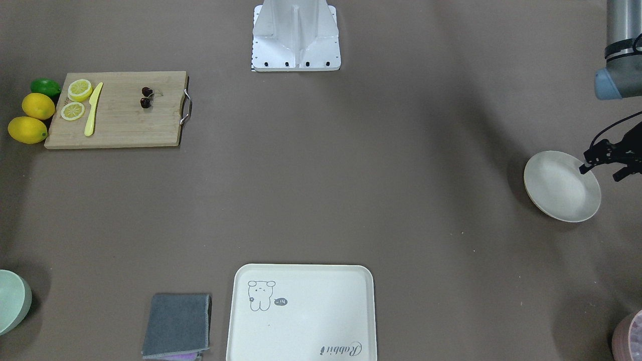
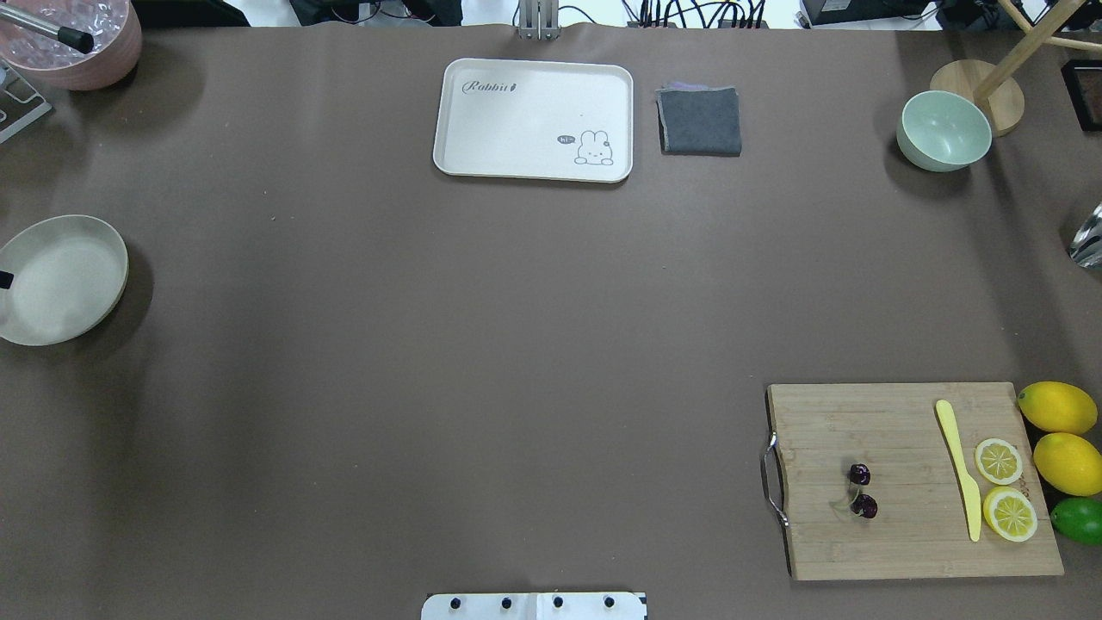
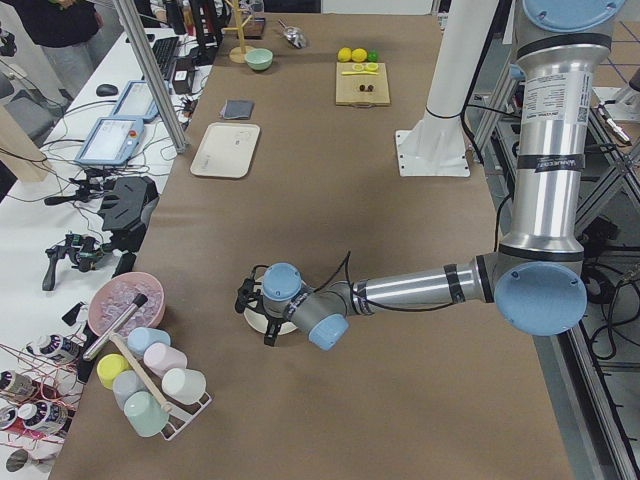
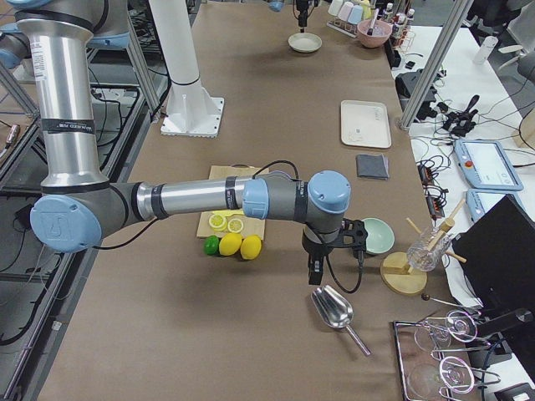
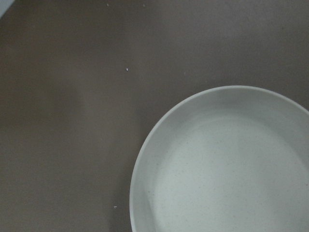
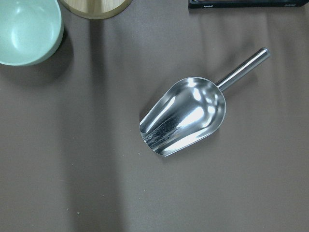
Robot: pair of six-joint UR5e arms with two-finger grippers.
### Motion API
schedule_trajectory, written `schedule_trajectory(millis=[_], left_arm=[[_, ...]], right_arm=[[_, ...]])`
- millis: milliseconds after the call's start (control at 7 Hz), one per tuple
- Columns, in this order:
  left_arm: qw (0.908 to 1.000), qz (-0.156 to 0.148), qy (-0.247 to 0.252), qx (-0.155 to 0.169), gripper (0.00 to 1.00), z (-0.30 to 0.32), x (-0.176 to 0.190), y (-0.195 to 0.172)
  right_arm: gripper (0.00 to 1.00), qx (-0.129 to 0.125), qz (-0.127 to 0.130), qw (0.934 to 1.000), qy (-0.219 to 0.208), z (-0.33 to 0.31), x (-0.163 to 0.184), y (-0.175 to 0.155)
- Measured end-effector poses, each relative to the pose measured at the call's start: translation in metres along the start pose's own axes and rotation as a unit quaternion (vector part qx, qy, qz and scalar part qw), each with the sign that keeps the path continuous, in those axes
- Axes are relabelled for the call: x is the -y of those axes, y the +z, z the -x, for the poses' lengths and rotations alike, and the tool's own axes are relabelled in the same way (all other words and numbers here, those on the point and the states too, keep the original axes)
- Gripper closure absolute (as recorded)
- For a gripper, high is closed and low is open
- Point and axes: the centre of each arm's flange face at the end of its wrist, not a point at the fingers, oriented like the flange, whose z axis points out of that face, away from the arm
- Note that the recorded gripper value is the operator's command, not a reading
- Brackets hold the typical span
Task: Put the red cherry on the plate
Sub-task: 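Grasp the rim of the white plate with the left gripper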
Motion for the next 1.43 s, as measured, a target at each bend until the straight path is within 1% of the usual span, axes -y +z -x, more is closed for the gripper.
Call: schedule_trajectory(millis=[143,286,571,714,1143,1286,1429], left_arm=[[1.0,0.009,-0.003,0.001,0.19,0.004,-0.005,0.008],[0.9999,0.014,-0.006,0.003,0.52,0.008,-0.008,0.013],[0.9998,0.019,-0.009,0.004,0.92,0.012,-0.011,0.018],[0.9997,0.021,-0.01,0.004,1.0,0.013,-0.012,0.018],[0.9997,0.022,-0.014,0.002,1.0,0.012,-0.009,0.019],[0.9995,0.017,-0.026,-0.003,1.0,0.005,0.002,0.016],[0.9984,0.012,-0.054,-0.015,1.0,-0.003,0.021,0.009]], right_arm=[[0.0,0.0,-0.002,1.0,-0.001,0.002,0.0,-0.002],[0.0,0.001,-0.004,1.0,-0.002,0.003,0.0,-0.004],[0.0,0.001,-0.005,1.0,-0.003,0.005,0.0,-0.005],[0.0,0.001,-0.005,1.0,-0.003,0.005,0.0,-0.005],[0.0,0.001,-0.01,0.9999,-0.001,0.009,-0.001,-0.01],[0.0,0.001,-0.012,0.9999,0.002,0.011,-0.002,-0.012],[0.0,0.001,-0.013,0.9999,0.003,0.012,-0.003,-0.013]])
